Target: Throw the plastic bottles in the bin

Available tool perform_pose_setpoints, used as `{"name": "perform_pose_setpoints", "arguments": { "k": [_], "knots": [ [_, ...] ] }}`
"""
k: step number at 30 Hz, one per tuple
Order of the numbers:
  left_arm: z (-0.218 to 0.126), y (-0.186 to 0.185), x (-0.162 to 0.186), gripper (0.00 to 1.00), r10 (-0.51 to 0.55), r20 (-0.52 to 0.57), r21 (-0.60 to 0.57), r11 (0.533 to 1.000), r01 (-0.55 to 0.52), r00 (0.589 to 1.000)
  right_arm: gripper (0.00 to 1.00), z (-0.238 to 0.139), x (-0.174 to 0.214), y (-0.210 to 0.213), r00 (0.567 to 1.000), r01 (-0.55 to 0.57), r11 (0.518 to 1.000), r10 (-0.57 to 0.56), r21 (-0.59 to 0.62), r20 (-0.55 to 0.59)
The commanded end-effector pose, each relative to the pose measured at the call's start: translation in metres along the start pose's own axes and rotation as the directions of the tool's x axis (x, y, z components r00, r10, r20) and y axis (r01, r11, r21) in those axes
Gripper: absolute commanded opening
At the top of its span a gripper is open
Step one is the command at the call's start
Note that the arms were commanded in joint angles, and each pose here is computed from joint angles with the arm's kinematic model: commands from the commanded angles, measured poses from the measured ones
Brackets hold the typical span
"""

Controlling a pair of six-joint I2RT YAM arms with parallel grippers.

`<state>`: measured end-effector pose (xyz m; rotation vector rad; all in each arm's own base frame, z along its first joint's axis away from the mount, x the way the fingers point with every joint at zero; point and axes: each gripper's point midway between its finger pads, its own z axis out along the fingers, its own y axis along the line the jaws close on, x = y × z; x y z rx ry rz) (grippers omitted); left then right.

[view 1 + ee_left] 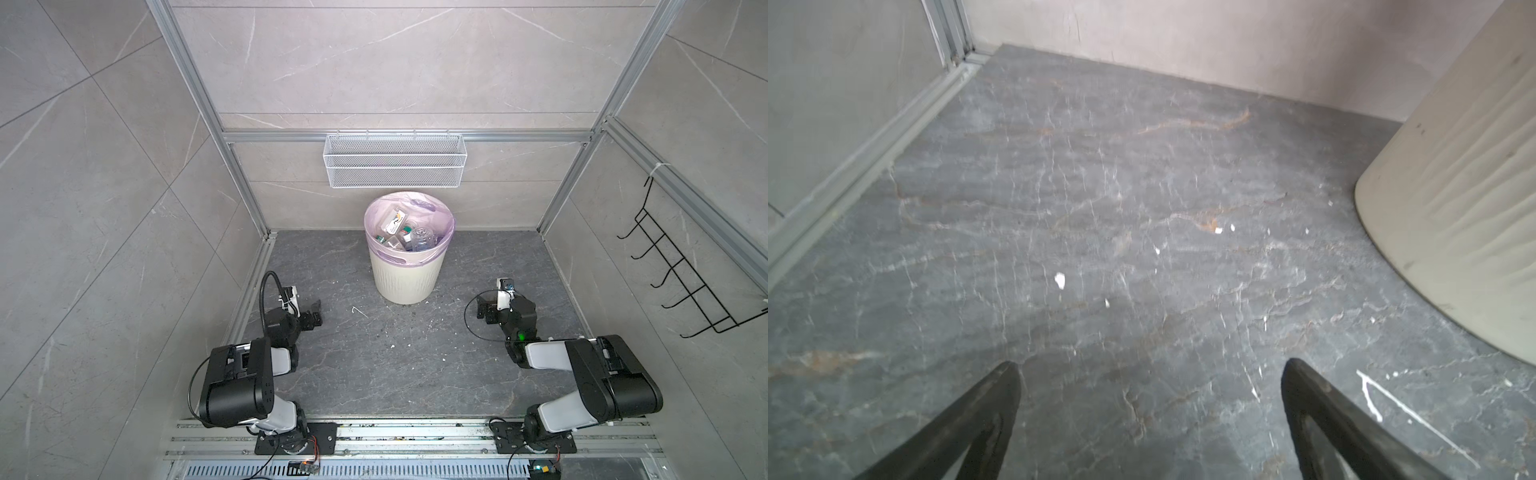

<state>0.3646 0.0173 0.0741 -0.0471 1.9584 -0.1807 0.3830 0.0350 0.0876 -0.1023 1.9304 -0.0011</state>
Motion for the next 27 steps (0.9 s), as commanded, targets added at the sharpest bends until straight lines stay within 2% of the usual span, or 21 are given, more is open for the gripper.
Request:
{"name": "perform_pose_setpoints", "arguments": {
  "k": [1, 8, 27],
  "knots": [
    [0.005, 0.005, -0.021, 1.0, 0.031, 0.051, -0.029, 0.999, -0.03, 0.998, 0.99, 0.003, -0.005, 0.001, 1.0, -0.008, 1.0, 0.008, -0.006, 0.005],
    [0.01, -0.009, -0.019, 1.0, 0.069, 0.024, 0.036, 0.997, -0.07, 0.997, 1.0, 0.003, -0.005, 0.001, 1.0, -0.008, 1.0, 0.008, -0.007, 0.007],
    [0.01, -0.009, -0.02, 1.0, 0.071, 0.025, 0.034, 0.997, -0.072, 0.997, 0.99, 0.004, -0.005, 0.0, 1.0, -0.008, 1.0, 0.008, -0.006, 0.004]
  ]
}}
